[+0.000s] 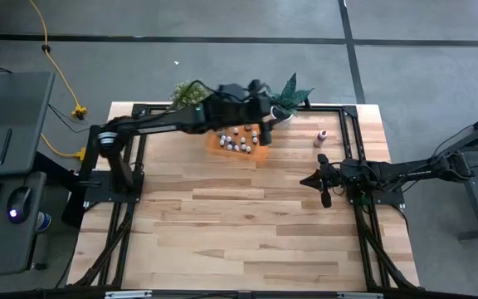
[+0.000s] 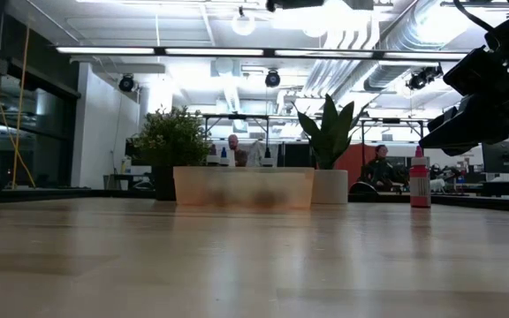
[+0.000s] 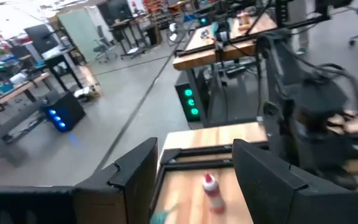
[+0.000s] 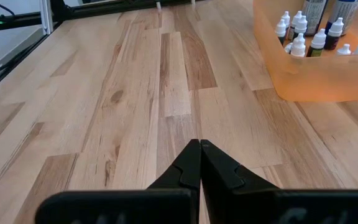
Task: Pick & Place food coloring
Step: Put the large pink bottle into the bin
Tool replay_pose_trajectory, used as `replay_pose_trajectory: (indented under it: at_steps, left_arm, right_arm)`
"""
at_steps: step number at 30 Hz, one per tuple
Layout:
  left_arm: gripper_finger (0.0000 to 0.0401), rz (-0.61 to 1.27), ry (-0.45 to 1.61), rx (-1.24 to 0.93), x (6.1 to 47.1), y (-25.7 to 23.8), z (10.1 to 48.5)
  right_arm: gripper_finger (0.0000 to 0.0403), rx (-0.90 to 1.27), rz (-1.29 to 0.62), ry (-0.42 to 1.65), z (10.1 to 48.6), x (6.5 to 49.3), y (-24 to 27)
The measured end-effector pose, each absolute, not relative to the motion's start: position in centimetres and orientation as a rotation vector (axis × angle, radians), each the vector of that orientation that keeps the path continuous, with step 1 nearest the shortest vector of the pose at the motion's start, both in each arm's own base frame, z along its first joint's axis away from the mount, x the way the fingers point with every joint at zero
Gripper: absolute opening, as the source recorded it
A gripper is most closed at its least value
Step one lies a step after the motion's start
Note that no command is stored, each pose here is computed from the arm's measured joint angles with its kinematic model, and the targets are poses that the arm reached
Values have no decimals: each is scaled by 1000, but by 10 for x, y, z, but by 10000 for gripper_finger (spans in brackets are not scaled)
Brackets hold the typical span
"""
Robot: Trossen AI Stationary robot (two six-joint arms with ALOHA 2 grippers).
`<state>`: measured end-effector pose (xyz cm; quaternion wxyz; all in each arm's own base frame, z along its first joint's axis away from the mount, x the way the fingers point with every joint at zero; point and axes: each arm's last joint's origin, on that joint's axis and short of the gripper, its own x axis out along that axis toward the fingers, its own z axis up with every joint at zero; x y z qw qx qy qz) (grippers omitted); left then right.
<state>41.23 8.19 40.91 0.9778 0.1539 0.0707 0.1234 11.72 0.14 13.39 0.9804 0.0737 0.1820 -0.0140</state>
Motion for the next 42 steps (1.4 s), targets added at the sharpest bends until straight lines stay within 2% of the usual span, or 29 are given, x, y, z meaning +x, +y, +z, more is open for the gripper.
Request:
replay_pose_trajectory:
  at_steps: [7, 18, 25, 33, 42]
  left_arm:
    - [202, 146, 155, 292, 347, 66, 398]
    - [202, 56, 235, 152, 259, 46, 322]
    - [202, -92, 234, 20, 226, 35, 261]
    - [202, -59, 313, -83, 200, 31, 197]
    - [202, 21, 198, -122, 160, 25, 189]
  right_arm:
    - [0, 148, -28, 366, 134, 117, 1]
    - [0, 148, -28, 366, 134, 117, 1]
    - [0, 148, -28, 367, 134, 117, 1]
    - [0, 148, -28, 366, 134, 117, 1]
    - [0, 148, -28, 366, 134, 117, 1]
